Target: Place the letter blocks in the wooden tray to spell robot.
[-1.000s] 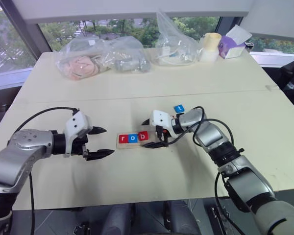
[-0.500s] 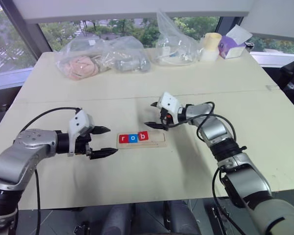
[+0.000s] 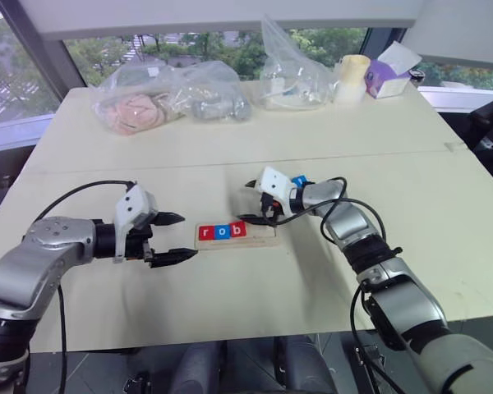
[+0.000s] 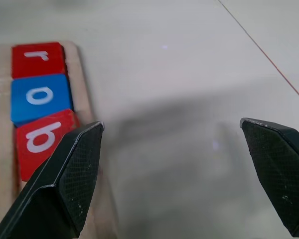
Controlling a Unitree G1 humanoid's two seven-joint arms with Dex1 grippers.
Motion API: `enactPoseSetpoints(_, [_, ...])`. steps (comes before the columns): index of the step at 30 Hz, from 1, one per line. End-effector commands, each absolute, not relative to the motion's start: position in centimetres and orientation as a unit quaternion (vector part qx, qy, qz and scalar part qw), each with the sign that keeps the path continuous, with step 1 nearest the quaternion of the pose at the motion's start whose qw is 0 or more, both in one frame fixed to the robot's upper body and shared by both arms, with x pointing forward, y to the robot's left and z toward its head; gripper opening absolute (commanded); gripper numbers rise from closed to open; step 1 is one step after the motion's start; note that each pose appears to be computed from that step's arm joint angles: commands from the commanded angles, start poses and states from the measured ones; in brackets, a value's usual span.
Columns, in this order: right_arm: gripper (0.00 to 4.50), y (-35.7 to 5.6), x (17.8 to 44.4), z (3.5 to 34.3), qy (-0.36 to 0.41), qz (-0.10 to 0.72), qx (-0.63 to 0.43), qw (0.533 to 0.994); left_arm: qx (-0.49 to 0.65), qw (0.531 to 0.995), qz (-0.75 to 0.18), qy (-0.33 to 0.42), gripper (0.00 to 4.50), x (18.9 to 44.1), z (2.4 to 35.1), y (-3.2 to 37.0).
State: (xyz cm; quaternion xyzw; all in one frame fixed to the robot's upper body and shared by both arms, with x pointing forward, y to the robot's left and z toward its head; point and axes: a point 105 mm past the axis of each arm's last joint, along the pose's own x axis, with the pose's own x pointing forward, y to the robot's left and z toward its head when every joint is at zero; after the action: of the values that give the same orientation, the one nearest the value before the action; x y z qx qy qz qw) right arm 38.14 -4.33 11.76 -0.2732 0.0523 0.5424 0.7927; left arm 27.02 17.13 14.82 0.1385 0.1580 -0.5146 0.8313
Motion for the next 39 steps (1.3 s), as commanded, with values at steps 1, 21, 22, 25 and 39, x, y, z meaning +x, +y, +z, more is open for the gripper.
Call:
enactPoseSetpoints(1, [4.49, -3.4, 37.6, 12.7, 0.029, 0.553, -0.273, 0.787, 0.154, 0.837, -0.507, 0.139, 4.50, 27.3, 15.6, 17.4])
enactPoseSetpoints(21, [4.49, -10.5, 38.4, 17.1, 0.076, 0.230, -0.019, 0.970, 0.140, 0.863, -0.484, 0.039, 4.50, 29.4, 18.4, 14.5])
enactPoseSetpoints(22, [4.49, -10.6, 38.1, 16.8, 0.083, 0.219, -0.017, 0.972, 0.140, 0.865, -0.480, 0.035, 4.50, 29.6, 18.4, 14.3])
enactPoseSetpoints(25, [4.49, -10.8, 37.1, 15.8, 0.116, 0.181, -0.003, 0.977, 0.127, 0.863, -0.487, 0.030, 4.50, 29.5, 18.3, 13.4])
enactPoseSetpoints(39, [4.49, -9.2, 36.3, 9.9, 0.215, 0.148, 0.009, 0.965, 0.138, 0.855, -0.497, 0.051, 4.50, 29.9, 17.2, 13.3])
